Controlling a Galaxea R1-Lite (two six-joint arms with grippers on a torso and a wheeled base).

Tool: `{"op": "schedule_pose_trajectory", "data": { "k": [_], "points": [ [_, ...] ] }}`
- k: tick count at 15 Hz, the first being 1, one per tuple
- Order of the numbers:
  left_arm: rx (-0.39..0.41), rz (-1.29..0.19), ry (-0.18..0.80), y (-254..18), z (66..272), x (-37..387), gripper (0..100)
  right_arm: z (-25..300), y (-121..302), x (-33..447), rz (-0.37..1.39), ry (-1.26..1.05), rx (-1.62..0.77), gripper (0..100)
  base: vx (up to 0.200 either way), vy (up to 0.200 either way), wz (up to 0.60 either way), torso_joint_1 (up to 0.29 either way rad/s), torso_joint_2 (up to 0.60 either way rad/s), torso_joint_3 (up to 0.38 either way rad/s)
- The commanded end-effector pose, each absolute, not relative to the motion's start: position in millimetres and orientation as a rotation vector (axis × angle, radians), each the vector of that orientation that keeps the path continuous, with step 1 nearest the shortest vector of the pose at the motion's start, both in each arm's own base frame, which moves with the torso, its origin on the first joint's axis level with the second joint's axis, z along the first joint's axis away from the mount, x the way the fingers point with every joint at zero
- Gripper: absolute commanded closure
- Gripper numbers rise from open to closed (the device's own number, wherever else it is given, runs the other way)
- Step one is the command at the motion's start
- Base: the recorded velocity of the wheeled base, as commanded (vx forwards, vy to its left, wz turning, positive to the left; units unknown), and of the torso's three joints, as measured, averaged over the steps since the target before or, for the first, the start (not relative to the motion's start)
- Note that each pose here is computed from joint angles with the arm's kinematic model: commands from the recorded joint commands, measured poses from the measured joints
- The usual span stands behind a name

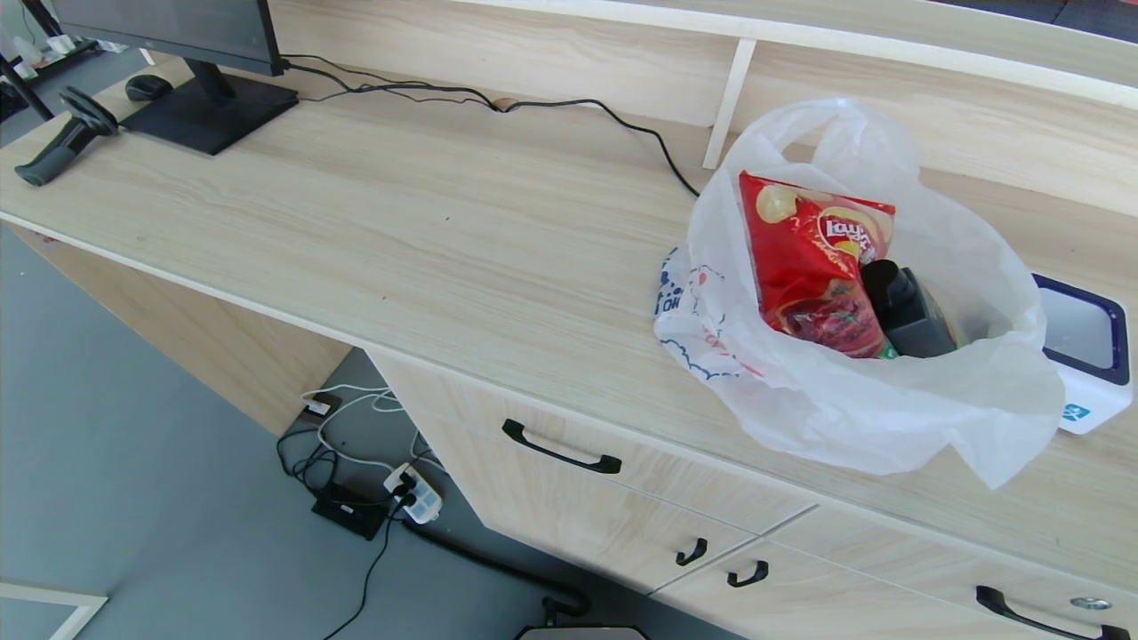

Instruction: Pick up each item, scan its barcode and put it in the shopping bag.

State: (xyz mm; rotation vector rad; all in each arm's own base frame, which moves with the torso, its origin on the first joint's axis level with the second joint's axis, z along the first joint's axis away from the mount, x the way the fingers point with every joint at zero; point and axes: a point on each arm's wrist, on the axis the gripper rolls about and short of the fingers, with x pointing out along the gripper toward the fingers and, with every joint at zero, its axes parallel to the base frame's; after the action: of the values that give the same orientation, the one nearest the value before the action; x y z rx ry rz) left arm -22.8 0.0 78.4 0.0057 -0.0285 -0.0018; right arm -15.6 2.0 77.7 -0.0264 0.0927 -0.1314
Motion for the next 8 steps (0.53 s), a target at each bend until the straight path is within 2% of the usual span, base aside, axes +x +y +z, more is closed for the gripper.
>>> {"op": "schedule_pose_trajectory", "data": {
  "k": [1,8],
  "points": [
    [0.006,-0.001,-0.028,0.0,78.5,-22.7,0,77.7,2.0,-15.5,-0.132,0.094,0.004,0,0.0,0.0,0.0,0.0,0.0,0.0],
    [0.006,-0.001,-0.026,0.0,78.3,-22.7,0,77.3,1.9,-15.4,-0.135,0.095,0.009,0,0.0,0.0,0.0,0.0,0.0,0.0]
  ]
}}
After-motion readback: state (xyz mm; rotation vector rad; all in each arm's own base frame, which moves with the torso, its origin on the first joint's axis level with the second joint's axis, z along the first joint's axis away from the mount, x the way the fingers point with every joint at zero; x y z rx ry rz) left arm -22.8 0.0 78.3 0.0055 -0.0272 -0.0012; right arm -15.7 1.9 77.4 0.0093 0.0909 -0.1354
